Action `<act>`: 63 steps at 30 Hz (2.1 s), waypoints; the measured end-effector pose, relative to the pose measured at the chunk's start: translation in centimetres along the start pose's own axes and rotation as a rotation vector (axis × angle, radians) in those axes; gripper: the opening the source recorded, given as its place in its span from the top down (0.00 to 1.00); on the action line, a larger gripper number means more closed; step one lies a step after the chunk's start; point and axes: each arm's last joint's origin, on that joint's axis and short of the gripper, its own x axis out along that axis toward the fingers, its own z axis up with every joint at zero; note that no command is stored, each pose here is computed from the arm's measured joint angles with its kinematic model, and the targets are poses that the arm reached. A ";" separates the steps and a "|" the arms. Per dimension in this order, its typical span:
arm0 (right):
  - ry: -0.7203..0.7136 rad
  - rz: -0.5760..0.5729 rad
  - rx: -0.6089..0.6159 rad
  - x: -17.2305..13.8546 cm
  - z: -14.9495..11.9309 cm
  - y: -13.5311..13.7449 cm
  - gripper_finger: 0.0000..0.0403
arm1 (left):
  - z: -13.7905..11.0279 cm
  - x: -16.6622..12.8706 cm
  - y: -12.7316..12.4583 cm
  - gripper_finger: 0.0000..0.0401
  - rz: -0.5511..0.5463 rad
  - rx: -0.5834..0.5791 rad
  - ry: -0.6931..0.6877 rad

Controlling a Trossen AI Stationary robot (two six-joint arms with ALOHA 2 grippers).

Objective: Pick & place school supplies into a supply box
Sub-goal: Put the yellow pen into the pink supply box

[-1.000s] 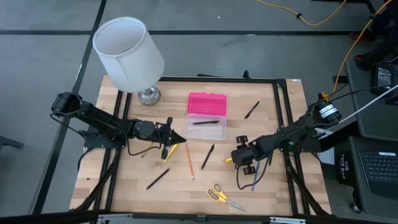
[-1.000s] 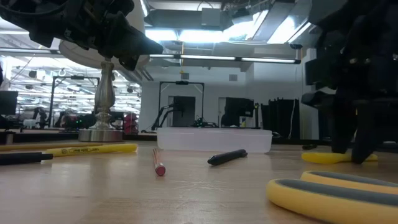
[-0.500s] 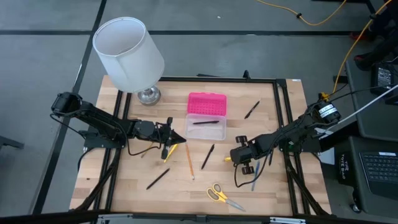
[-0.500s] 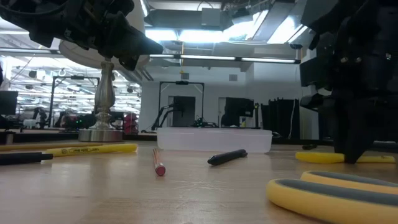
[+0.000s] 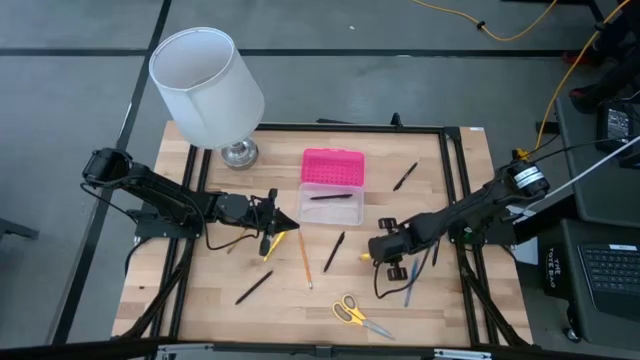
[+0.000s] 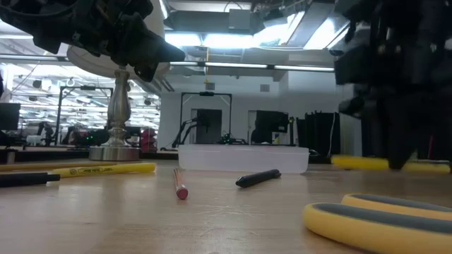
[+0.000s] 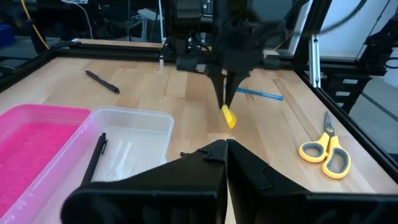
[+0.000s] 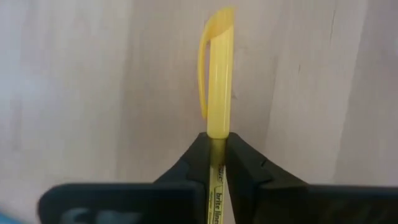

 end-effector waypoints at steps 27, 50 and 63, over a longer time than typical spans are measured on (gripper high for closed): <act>-0.603 -0.020 0.003 -8.7 0.4 -5.4 0.91 | 0.0 0.0 0.0 1.00 0.000 0.000 0.000; -0.884 -0.145 0.004 -7.4 0.2 -7.4 0.92 | 0.1 0.0 0.0 1.00 -0.001 -0.001 -0.007; -0.763 -0.202 0.021 -6.1 3.1 -10.6 0.92 | 0.1 0.0 0.0 0.99 -0.001 -0.001 -0.007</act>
